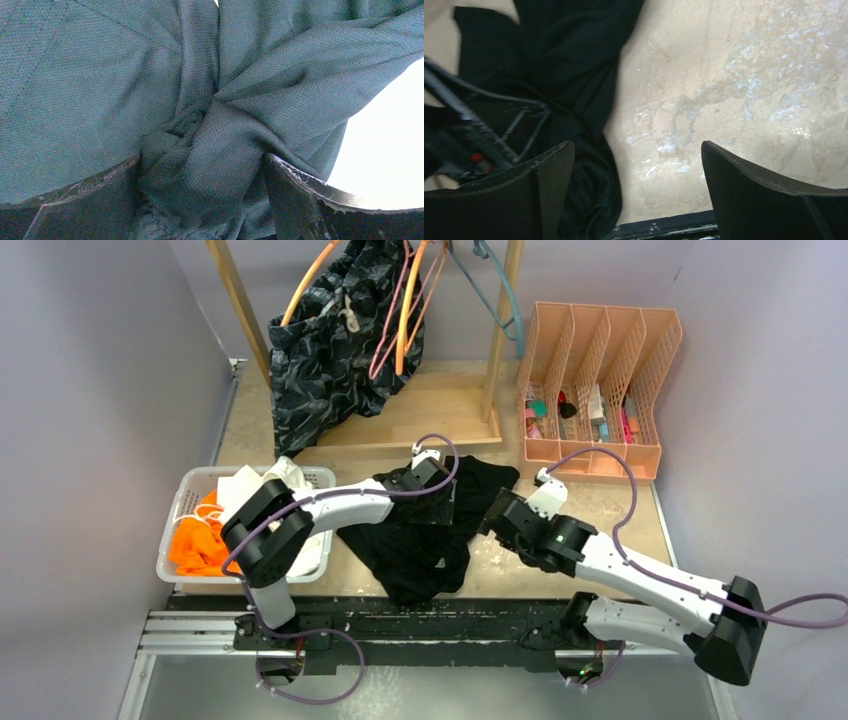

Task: Remove the shorts from the hanger
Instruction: Pick up the shorts at the center of the board.

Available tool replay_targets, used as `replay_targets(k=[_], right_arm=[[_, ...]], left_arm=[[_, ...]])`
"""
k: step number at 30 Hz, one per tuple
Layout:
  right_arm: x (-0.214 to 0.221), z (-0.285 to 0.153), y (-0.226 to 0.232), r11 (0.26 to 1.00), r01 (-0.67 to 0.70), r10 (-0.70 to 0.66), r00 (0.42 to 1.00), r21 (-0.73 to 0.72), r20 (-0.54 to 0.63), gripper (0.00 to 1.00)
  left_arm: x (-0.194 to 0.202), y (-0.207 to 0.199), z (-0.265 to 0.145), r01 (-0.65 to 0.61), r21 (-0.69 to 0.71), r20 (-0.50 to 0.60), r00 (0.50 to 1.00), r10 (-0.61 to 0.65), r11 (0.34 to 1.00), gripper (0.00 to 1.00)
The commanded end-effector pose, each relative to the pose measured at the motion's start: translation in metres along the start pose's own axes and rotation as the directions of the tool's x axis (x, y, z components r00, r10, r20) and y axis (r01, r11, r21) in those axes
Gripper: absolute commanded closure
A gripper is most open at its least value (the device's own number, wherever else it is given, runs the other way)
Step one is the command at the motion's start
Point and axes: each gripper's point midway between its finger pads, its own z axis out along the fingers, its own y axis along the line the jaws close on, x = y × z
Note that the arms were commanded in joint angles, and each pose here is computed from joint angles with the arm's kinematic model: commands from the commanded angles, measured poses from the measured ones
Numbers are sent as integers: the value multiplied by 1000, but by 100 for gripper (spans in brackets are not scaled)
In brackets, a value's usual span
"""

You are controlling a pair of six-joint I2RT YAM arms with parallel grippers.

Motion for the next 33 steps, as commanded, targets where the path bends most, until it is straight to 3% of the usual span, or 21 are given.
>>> replay_targets(k=[1,5,10,13,19,22,25,33], right_arm=[[-18,-6,6,993,-87,93,993,-81,74,3],[-16,-8,4,985,-115,125,990,-125,72,4],[-25,-13,-15,977,-198,206,973,-77,106,5],[-31,-14,-18,976,-201,211,968,-81,139,6],[-42,-18,-22,970,-230,240,954,-74,179,7],[-47,-22,-24,968,-244,251,949,-62,191,8],[-54,-28,-20,968,-239,248,948,-72,198,8],[-55,-29,-19,975,-210,219,956,-66,196,8]], left_arm=[[38,-12,10,-64,78,-172,982,77,995,15],[75,4,24,-98,-3,-254,963,94,995,15],[94,44,19,-223,-253,-282,948,148,942,14],[103,46,25,-202,-242,-277,952,132,949,24],[105,46,26,-280,-269,-332,925,184,922,48],[86,40,20,-282,-283,-275,940,204,917,65],[58,38,8,-261,-333,-182,961,210,906,100],[-43,-15,-72,-160,-192,135,973,188,968,100]])
